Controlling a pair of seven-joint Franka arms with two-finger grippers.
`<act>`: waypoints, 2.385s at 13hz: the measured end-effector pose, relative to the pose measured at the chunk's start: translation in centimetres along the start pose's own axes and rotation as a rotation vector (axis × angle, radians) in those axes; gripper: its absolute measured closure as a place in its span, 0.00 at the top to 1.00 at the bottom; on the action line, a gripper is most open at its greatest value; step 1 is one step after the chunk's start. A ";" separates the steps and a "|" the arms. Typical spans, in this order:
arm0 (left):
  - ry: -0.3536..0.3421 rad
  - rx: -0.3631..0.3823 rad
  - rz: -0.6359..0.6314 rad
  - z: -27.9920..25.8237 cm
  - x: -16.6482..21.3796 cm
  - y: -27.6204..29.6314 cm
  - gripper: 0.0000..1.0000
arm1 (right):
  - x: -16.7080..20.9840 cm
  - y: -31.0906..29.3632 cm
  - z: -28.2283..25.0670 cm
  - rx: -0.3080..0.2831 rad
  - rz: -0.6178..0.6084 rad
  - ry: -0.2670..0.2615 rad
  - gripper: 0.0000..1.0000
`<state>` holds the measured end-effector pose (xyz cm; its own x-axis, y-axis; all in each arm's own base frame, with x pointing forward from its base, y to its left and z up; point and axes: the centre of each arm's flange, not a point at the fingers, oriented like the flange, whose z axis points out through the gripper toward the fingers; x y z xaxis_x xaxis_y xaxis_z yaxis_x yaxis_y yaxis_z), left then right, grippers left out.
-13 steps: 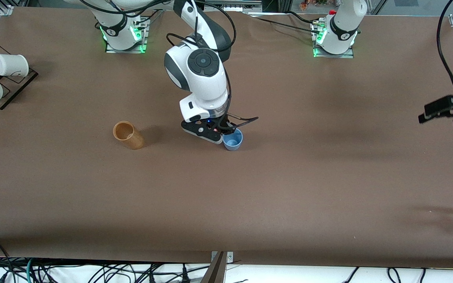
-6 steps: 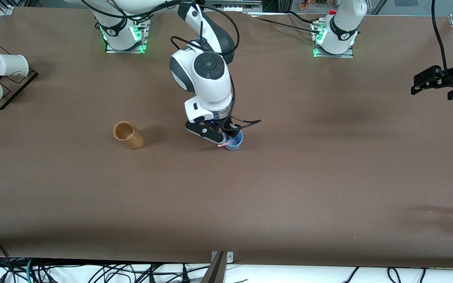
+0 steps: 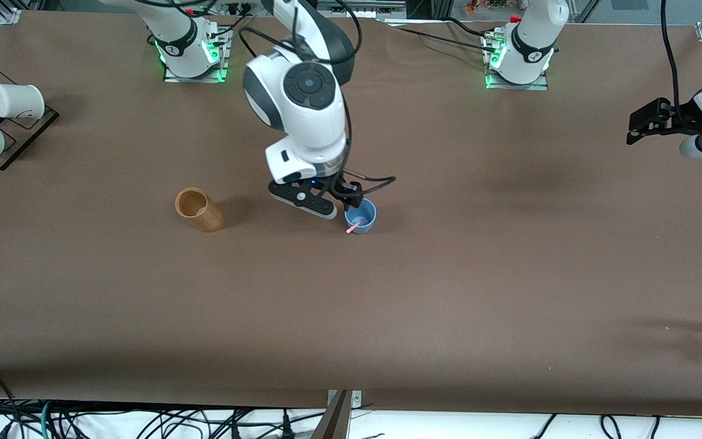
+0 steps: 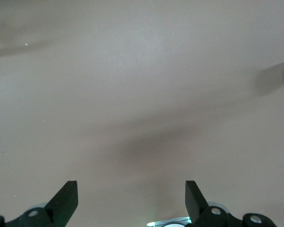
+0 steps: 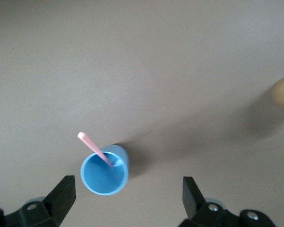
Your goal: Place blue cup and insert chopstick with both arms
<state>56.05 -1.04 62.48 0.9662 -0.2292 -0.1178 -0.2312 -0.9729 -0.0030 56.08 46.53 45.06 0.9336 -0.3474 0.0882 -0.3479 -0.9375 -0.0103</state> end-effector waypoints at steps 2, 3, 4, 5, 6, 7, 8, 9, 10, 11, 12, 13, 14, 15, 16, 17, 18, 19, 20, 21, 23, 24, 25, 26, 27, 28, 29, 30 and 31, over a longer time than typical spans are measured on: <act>-0.005 -0.003 -0.002 0.3 0.0 -0.2 1.00 | 2.5 3.4 -3.7 -0.034 -0.099 -0.008 1.00; -0.005 -0.004 -0.004 0.3 0.0 -0.3 1.00 | 3.8 5.3 -5.3 -0.048 -0.147 -0.016 1.00; -0.006 -0.004 -0.005 0.4 0.0 -0.4 1.00 | 5.3 7.2 -6.7 -0.057 -0.186 -0.024 1.00; -0.005 -0.004 -0.005 0.3 0.0 -0.3 1.00 | 6.7 9.2 -8.1 -0.059 -0.217 -0.036 1.00; -0.004 -0.008 -0.010 0.3 -0.1 -0.2 1.00 | 8.1 11.5 -9.3 -0.054 -0.249 -0.057 1.00; -0.004 -0.013 -0.029 0.3 -0.2 0.0 1.00 | 9.6 13.8 -10.5 -0.048 -0.281 -0.080 1.00; -0.005 -0.014 -0.048 0.3 -0.4 0.2 1.00 | 10.9 16.0 -11.3 -0.046 -0.308 -0.097 1.00; -0.006 -0.013 -0.061 0.3 -0.7 0.4 1.00 | 12.1 17.9 -11.9 -0.046 -0.334 -0.107 1.00; -0.007 -0.012 -0.069 0.4 -0.9 0.6 1.00 | 13.0 19.4 -12.3 -0.049 -0.354 -0.111 1.00; -0.008 -0.013 -0.083 0.4 -1.1 0.6 1.00 | 13.8 20.5 -12.4 -0.053 -0.366 -0.112 1.00; -0.008 -0.024 -0.104 0.6 -1.3 0.4 1.00 | 14.2 21.1 -12.3 -0.057 -0.372 -0.114 1.00; -0.008 -0.046 -0.123 0.7 -1.5 -0.1 1.00 | 14.5 21.6 -12.1 -0.062 -0.372 -0.120 1.00; -0.010 -0.059 -0.137 0.9 -1.7 -0.6 1.00 | 14.8 22.3 -12.1 -0.065 -0.374 -0.124 1.00; -0.013 -0.063 -0.146 1.1 -1.7 -1.1 1.00 | 15.2 23.2 -12.1 -0.065 -0.385 -0.128 1.00; -0.017 -0.064 -0.148 1.4 -1.7 -1.2 1.00 | 15.7 24.3 -12.1 -0.065 -0.394 -0.131 1.00; -0.023 -0.066 -0.147 1.8 -1.5 -1.1 1.00 | 16.2 25.6 -12.2 -0.061 -0.391 -0.137 1.00; -0.028 -0.069 -0.145 2.1 -1.2 -0.9 1.00 | 16.6 27.3 -12.3 -0.049 -0.385 -0.148 1.00; -0.032 -0.070 -0.144 2.3 -1.1 -0.8 1.00 | 16.9 29.2 -12.5 -0.028 -0.379 -0.166 1.00; -0.034 -0.070 -0.145 2.5 -1.0 -0.8 1.00 | 16.9 31.4 -12.8 -0.001 -0.372 -0.183 1.00; -0.035 -0.071 -0.149 2.5 -1.0 -1.0 1.00 | 16.5 33.2 -13.5 0.016 -0.369 -0.189 1.00; -0.040 -0.073 -0.157 2.8 -0.9 -1.4 1.00 | 14.7 35.6 -15.3 0.027 -0.373 -0.182 1.00; -0.041 -0.073 -0.158 2.9 -0.9 -1.5 1.00 | 13.6 36.1 -16.0 0.029 -0.379 -0.179 1.00; -0.042 -0.073 -0.158 2.9 -0.8 -1.5 1.00 | 12.7 36.3 -16.4 0.027 -0.386 -0.177 1.00; -0.042 -0.073 -0.158 2.9 -0.9 -1.5 1.00 | 12.2 36.4 -16.5 0.021 -0.391 -0.176 1.00; -0.042 -0.073 -0.158 2.9 -0.8 -1.5 1.00 | 12.1 36.5 -16.4 0.013 -0.392 -0.175 1.00; -0.042 -0.073 -0.158 2.9 -0.9 -1.5 1.00 | 12.2 36.5 -16.3 0.009 -0.392 -0.174 1.00; -0.042 -0.073 -0.158 2.9 -0.8 -1.5 1.00 | 12.3 36.4 -16.2 0.004 -0.393 -0.171 1.00; -0.042 -0.073 -0.158 2.9 -0.8 -1.5 1.00 | 12.3 36.3 -16.1 -0.009 -0.396 -0.163 1.00; -0.042 -0.073 -0.158 2.9 -0.8 -1.5 1.00 | 12.4 36.1 -16.1 -0.024 -0.401 -0.156 1.00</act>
<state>55.25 0.71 59.69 0.9839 -0.0729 -0.1629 -0.0660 -0.9967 0.0474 53.66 8.70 61.78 0.9965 0.0434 -0.0711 0.0447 -0.9989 0.0172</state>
